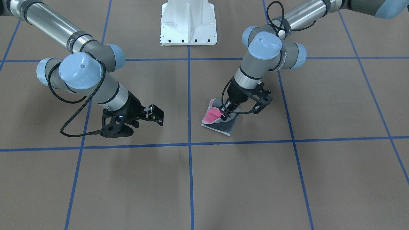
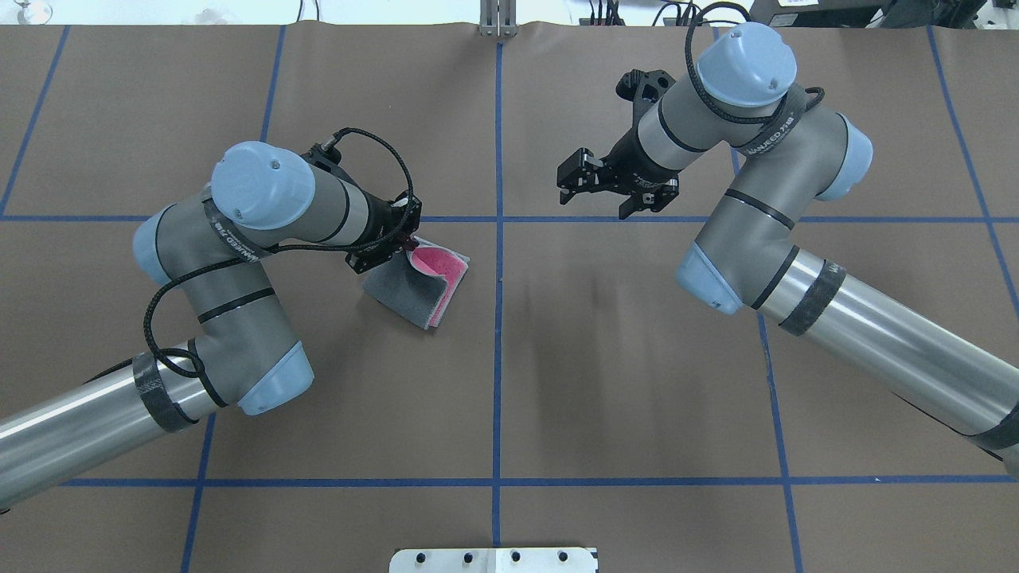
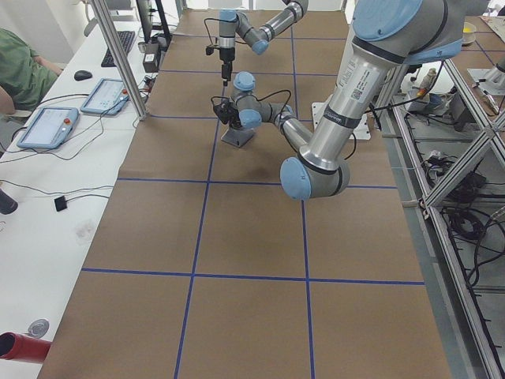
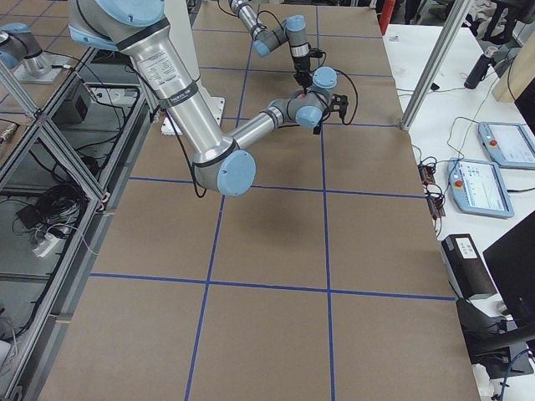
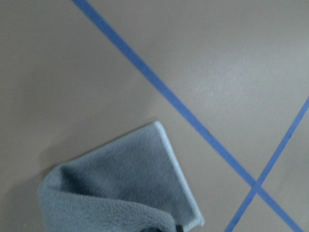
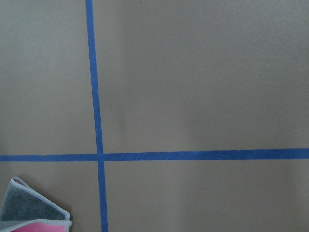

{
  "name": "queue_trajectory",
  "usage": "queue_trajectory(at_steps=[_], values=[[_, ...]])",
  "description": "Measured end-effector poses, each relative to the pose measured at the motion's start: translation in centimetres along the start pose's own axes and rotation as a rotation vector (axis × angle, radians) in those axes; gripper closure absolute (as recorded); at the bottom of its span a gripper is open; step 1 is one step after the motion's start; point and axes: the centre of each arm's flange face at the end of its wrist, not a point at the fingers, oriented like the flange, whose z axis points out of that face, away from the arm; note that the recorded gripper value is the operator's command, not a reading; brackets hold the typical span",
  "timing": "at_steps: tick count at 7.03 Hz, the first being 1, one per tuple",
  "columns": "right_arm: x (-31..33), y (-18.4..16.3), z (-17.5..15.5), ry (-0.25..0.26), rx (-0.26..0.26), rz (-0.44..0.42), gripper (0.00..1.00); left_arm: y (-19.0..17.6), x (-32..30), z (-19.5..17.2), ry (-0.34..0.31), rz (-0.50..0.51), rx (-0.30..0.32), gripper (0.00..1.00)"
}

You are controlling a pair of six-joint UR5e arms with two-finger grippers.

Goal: Fold towel twice with both arms
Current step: 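Lift the strip edge with the left gripper and fold it over onto itself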

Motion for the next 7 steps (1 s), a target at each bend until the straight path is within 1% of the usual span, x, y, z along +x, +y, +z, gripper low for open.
queue_trajectory(at_steps=[1,2,3,4,6,7], values=[[0.0,0.0,0.1,0.002,-0.001,0.000,0.00,-0.2,-0.2,0.4,-0.007,-0.001,0.002,1.00],[0.0,0.1,0.3,0.003,-0.002,0.000,0.00,-0.2,-0.3,0.8,-0.012,-0.002,0.003,0.79],[0.1,0.1,0.4,0.005,-0.003,0.001,0.00,-0.2,0.0,1.1,-0.015,-0.006,0.004,0.09],[0.1,0.1,0.5,0.006,-0.004,0.001,0.00,-0.1,0.7,1.7,-0.017,-0.011,0.007,0.00],[0.1,0.2,0.6,0.007,-0.005,0.001,0.00,-0.5,1.6,2.5,-0.023,-0.020,0.019,0.00],[0.1,0.2,0.6,0.007,-0.006,0.001,0.00,-1.4,1.9,2.4,-0.022,-0.027,0.031,0.00]])
